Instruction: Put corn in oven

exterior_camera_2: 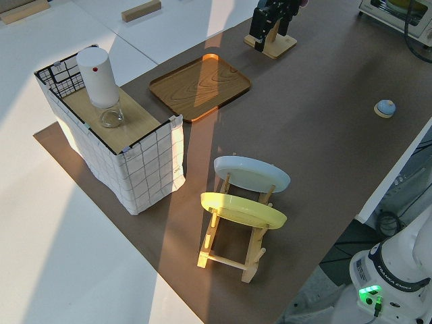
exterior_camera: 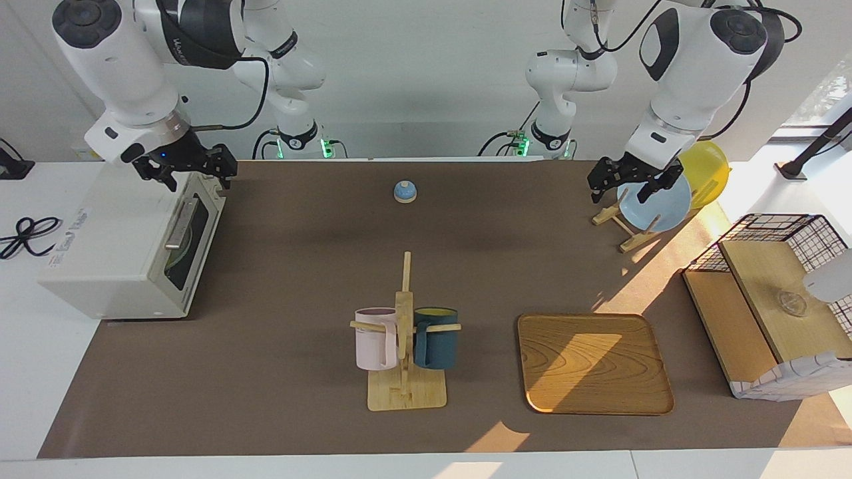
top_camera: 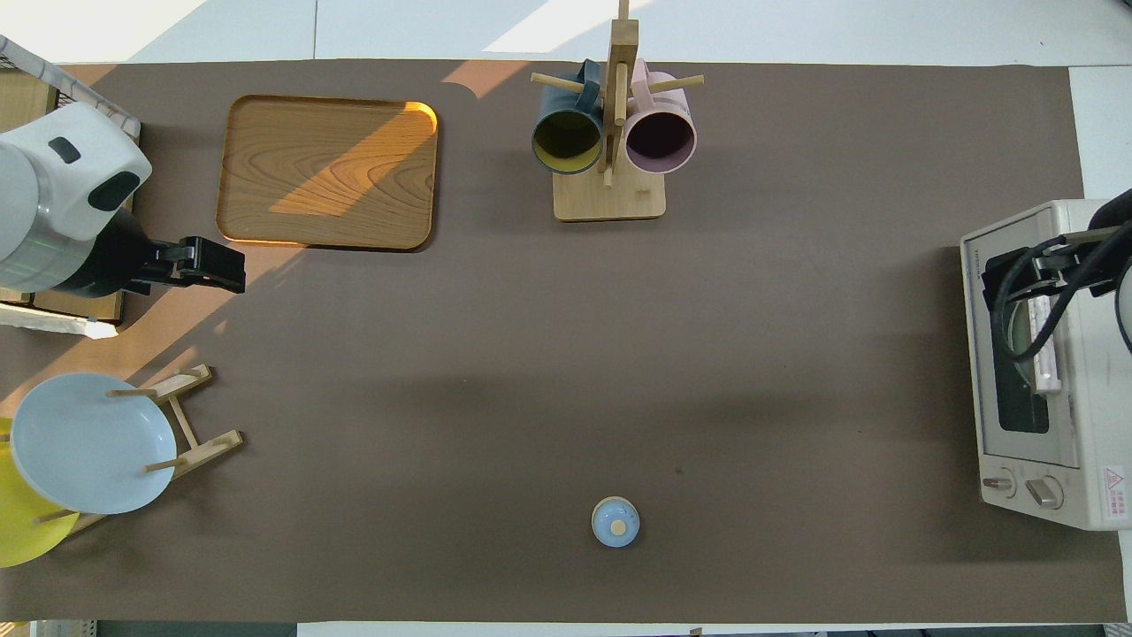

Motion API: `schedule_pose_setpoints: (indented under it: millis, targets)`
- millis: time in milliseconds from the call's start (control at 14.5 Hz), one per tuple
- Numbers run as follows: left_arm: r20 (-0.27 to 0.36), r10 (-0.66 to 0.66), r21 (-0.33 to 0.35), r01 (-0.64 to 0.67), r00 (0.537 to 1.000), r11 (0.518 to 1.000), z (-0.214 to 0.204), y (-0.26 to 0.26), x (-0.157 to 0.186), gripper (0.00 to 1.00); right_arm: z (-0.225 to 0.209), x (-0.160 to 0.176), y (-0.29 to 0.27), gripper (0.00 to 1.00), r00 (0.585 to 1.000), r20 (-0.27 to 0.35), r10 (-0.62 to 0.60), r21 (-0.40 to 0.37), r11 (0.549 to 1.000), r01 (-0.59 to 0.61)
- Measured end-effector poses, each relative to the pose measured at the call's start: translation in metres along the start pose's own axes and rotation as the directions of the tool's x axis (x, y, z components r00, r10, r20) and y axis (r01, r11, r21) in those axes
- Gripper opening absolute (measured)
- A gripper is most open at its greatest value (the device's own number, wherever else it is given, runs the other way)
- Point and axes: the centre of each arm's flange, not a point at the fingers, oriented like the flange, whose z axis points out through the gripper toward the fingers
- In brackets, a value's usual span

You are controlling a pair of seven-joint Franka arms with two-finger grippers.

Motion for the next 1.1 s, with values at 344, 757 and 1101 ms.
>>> schedule_pose_setpoints:
  millis: [344,757,1101]
  targets:
    - [0.000,0.000,0.000,0.000,1.000,1.000,0.0000,0.0000,0.0000,1.00,-0.0002,0.0010,-0.0010,1.00,1.000,-0.003,0.007,0.030,1.000,-0.007]
    - [0.000,0.000,0.000,0.000,1.000,1.000,0.0000,0.0000,0.0000,1.00,-0.0045,0.0009,-0.0004,1.00,1.000,-0.013,0.009,0.030,1.000,-0.008]
    - [0.000,0.000,0.000,0.000,1.000,1.000,0.0000,0.0000,0.0000,1.00,-0.0066,0.0006,0.0022,1.00,1.000,-0.018,0.014,0.030,0.999,-0.014]
